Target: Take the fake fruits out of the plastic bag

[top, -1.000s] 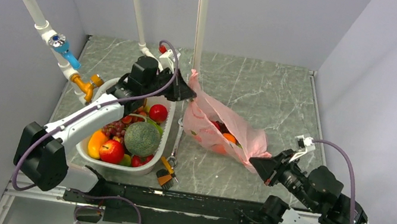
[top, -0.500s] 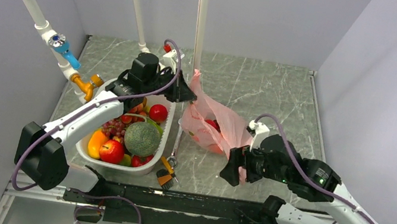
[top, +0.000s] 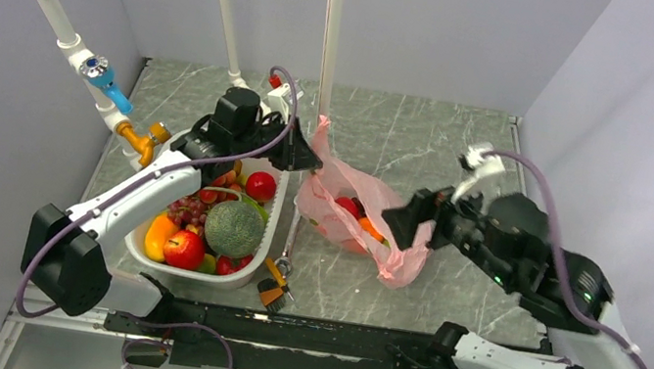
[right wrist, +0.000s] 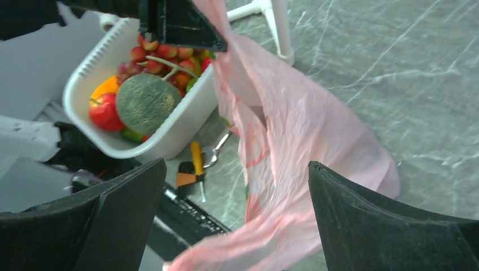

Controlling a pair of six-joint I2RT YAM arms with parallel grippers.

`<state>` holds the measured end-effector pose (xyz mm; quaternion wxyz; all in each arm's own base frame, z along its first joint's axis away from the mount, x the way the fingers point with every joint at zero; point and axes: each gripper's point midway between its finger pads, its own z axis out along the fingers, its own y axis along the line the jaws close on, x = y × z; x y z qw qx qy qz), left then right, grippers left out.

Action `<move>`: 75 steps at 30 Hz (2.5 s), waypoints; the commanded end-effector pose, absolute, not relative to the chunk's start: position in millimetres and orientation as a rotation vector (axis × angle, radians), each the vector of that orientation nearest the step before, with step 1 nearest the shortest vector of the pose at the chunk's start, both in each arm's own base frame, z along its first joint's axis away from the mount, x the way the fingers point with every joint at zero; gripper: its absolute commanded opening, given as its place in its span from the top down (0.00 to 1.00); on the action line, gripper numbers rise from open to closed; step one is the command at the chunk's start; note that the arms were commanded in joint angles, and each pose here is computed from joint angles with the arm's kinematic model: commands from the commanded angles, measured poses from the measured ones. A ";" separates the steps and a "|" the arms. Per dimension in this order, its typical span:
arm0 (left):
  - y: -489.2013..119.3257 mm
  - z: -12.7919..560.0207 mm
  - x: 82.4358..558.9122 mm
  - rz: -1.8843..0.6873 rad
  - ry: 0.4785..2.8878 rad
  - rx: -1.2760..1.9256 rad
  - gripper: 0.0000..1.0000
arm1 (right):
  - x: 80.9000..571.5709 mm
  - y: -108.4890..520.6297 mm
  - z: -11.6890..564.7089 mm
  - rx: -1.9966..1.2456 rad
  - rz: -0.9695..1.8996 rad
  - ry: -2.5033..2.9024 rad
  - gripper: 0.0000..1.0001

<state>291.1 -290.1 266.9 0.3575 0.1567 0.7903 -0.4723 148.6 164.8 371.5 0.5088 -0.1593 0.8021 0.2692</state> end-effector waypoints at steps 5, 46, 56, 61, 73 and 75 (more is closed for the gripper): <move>-284.4 302.6 278.6 -1.239 1.952 0.436 1.00 | 225.1 204.0 305.4 -0.527 0.180 2.143 0.01; -285.0 258.1 110.0 -1.209 2.072 0.438 0.20 | 225.8 187.6 274.1 -0.329 0.454 2.007 1.00; -353.8 281.5 160.8 -1.001 1.987 0.420 0.32 | 206.4 179.0 267.1 -0.263 0.534 2.033 1.00; -367.3 255.5 194.8 -0.917 2.048 0.388 0.38 | 189.6 169.4 268.9 -0.169 0.637 1.992 1.00; -331.0 95.4 191.4 -0.811 2.272 0.347 0.32 | 188.7 157.0 302.5 -0.010 0.751 1.802 1.00; -313.8 86.0 186.1 -0.751 2.306 0.344 0.32 | 192.5 155.9 310.3 -0.023 0.724 1.785 1.00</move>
